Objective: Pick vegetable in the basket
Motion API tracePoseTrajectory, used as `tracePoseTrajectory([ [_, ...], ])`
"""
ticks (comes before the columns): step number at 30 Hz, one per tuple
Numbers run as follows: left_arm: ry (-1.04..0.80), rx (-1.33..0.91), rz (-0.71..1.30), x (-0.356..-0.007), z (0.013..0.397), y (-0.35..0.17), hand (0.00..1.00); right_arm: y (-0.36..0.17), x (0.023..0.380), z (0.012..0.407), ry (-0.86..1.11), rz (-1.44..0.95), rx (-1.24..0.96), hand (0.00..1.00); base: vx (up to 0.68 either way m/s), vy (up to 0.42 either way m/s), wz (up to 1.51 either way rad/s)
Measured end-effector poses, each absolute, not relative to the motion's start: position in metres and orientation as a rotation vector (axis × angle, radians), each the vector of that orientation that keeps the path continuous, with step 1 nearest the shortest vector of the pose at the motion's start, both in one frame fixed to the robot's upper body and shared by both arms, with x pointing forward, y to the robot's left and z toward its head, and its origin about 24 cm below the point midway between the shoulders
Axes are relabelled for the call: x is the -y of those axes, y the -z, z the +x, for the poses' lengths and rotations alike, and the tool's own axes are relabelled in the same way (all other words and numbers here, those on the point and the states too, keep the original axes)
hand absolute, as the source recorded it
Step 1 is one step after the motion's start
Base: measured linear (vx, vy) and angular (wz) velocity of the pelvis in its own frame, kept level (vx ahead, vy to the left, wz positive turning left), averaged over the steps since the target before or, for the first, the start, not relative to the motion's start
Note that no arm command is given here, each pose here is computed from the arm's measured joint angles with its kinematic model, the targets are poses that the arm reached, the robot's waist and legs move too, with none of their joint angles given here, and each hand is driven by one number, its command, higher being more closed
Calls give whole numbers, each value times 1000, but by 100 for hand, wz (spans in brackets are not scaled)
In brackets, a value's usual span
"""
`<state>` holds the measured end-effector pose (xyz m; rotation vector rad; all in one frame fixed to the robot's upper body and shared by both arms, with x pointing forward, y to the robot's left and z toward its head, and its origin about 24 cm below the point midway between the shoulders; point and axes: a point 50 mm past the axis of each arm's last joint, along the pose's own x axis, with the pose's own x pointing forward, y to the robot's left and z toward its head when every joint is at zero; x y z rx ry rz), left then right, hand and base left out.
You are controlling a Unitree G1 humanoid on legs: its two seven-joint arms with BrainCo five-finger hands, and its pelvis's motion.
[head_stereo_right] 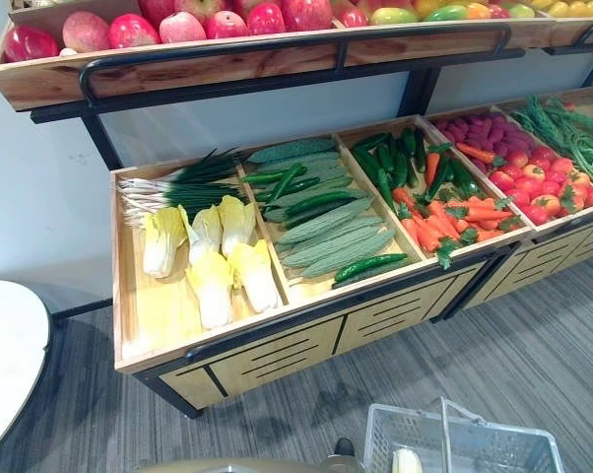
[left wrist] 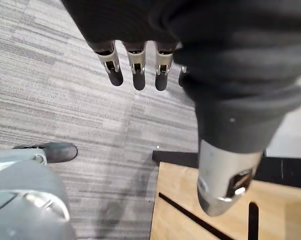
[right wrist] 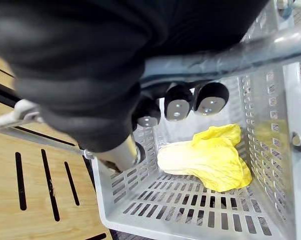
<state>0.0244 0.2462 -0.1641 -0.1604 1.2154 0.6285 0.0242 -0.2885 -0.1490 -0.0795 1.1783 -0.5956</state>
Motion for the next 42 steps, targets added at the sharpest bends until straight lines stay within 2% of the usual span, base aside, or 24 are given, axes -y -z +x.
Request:
tracePoseTrajectory([
  [7, -524, -1236, -99, -238, 27, 166, 0, 150, 285, 26, 571, -93, -1181, 100, -18, -38, -2],
  [14, -502, -1236, -76, -236, 29, 166, 0, 151, 279, 30, 551, -86, -1149, 100, -12, -28, -1],
  [27, -527, -1235, -61, -237, 29, 166, 0, 152, 276, 33, 524, -97, -1145, 100, -6, -16, 9],
  [33, -550, -1240, -48, -237, 28, 166, 0, 151, 271, 53, 467, -119, -1108, 100, -33, -47, -2],
  [38, -499, -1218, -17, -233, 42, 166, 0, 146, 274, 70, 526, -92, -1027, 100, -44, 75, -49],
  [42, -434, -1191, 76, -244, 59, 161, 0, 149, 260, 71, 520, -56, -1002, 100, -89, 118, -79],
])
